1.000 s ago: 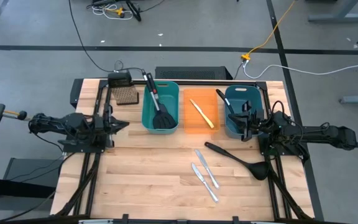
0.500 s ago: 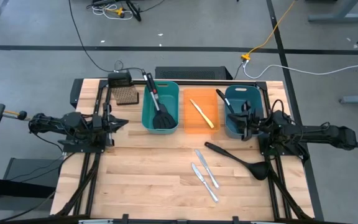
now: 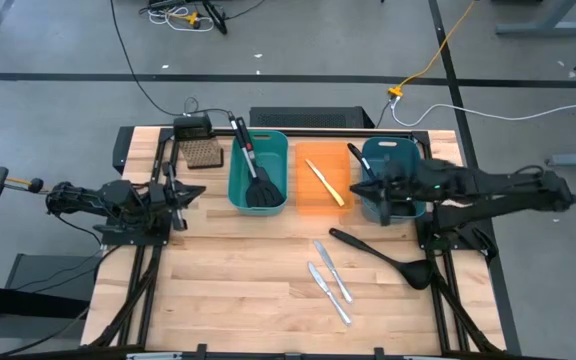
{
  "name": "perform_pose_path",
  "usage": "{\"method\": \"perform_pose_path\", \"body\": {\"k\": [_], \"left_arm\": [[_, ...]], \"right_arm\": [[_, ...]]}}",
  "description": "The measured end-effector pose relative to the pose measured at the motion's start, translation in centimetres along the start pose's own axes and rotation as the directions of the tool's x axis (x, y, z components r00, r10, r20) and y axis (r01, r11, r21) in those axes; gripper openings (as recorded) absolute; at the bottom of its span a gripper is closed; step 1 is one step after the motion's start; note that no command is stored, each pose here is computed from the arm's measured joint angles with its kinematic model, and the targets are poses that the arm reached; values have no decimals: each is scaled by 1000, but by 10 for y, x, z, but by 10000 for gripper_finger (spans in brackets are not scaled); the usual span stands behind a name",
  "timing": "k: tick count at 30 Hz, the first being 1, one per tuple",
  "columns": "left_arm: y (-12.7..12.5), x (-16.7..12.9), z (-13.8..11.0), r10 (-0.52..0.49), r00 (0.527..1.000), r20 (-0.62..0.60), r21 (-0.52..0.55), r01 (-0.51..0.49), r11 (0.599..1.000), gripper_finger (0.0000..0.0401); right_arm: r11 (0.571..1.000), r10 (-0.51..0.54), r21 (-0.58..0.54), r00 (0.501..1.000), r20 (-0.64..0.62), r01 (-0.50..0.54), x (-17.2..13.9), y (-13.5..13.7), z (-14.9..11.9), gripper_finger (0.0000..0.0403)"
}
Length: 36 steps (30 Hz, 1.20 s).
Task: Pick & Place Kitchen Items
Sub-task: Put the right silver knife into the orange container
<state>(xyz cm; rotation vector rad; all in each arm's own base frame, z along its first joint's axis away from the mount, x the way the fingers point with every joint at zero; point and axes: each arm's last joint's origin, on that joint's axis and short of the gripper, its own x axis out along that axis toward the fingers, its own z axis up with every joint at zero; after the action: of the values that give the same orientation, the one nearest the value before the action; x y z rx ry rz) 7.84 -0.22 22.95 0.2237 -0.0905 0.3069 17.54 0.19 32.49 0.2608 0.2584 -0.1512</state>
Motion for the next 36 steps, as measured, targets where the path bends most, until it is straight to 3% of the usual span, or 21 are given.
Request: {"method": "perform_pose_path", "body": {"k": [4,11,16,24,28,31,33,36], "left_arm": [[0,0,0,10,1000,-3,-6,-10,1000,15],[0,0,0,3,1000,-3,-26,-4,1000,18],[0,0,0,3,1000,-3,-34,-3,999,18],[0,0,-2,-1,1000,-16,-46,0,999,18],[0,0,-2,-1,1000,-16,-46,0,999,18],[0,0,-2,-1,1000,-16,-46,0,999,18],[0,0,-1,-1,1000,-15,-46,0,999,18],[0,0,-1,-1,1000,-15,-46,0,999,18]], "right_arm": [[993,-91,46,968,-234,104,18,22,11,6],[969,-125,117,840,-528,218,57,63,0,19],[943,-44,224,762,-646,245,86,86,-28,67],[911,74,298,595,-800,286,116,124,-84,162],[882,143,367,575,-805,296,129,142,-104,171],[829,185,450,597,-780,331,136,153,-112,170],[795,191,483,604,-774,367,139,158,-118,167],[782,158,469,598,-786,410,139,161,-126,163]]}}
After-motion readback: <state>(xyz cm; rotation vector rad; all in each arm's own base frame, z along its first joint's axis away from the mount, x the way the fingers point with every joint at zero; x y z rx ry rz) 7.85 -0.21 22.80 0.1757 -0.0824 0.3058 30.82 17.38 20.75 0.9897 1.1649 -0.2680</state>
